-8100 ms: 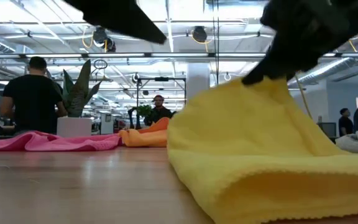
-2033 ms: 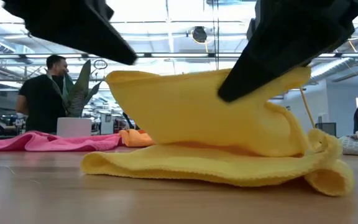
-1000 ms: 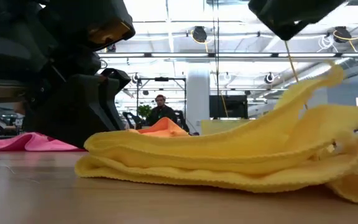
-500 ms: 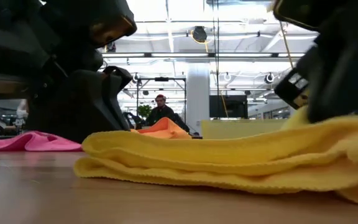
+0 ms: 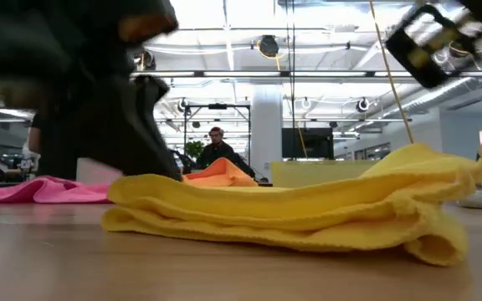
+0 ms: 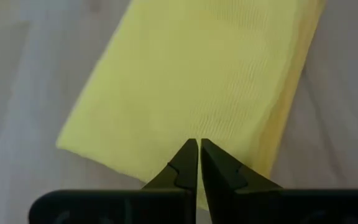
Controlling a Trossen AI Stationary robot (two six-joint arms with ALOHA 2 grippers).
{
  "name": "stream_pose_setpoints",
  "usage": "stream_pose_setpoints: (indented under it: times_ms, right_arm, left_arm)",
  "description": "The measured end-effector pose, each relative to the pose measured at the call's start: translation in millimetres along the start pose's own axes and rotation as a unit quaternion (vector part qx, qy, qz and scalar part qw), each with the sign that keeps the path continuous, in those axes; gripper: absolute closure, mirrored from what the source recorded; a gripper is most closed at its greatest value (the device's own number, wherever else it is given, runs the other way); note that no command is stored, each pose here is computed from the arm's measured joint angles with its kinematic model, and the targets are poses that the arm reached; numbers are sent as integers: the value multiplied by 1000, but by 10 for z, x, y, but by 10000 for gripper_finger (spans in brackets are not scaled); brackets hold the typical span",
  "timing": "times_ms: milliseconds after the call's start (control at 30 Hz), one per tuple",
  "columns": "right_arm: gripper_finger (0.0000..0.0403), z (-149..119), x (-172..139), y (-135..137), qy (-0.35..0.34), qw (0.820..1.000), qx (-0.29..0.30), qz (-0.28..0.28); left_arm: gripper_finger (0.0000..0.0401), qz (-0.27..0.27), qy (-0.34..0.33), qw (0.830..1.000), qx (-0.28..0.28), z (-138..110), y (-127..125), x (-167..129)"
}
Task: Fold microfiber towels
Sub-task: Fold the yellow kitchen towel
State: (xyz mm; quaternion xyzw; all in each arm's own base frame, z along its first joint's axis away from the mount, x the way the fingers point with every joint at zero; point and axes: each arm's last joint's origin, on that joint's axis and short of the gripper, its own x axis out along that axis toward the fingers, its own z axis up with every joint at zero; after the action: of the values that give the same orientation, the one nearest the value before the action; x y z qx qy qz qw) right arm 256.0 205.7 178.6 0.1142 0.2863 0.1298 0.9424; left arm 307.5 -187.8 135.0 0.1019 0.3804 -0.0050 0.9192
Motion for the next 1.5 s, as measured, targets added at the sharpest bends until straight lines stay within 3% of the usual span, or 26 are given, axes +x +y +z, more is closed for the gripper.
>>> stream_pose_setpoints:
  times_ms: [100, 200, 367, 567, 800, 1100, 1200, 1500]
  right_arm:
    - [402, 50, -81, -112, -31, 994, 14, -102]
    - [402, -74, -50, -302, -13, 990, 37, -133]
    - [403, -437, 78, -627, 19, 990, 77, -116]
    - [403, -709, 46, -714, 61, 992, 57, -100]
    - [403, -726, -18, -603, 60, 995, 2, -78]
    - [403, -560, -58, -484, -25, 998, -14, -62]
    - [403, -635, -18, -533, -1, 997, -17, -76]
    - [403, -811, 91, -566, 56, 996, -46, -46]
  left_arm:
    - [377, -1, -26, 1000, -1, 77, 18, -38]
    - [377, -8, -55, 998, 10, 153, 59, -8]
    - [377, -8, -42, 999, 5, 163, 231, 113]
    - [377, 2, 1, 999, -33, 106, 398, 197]
    - [378, 9, 31, 999, -35, 0, 407, 312]
    - [377, 48, 22, 998, -41, 34, 455, 269]
    - [378, 52, 28, 997, -39, 18, 472, 279]
    - [377, 54, 63, 996, -33, -54, 512, 308]
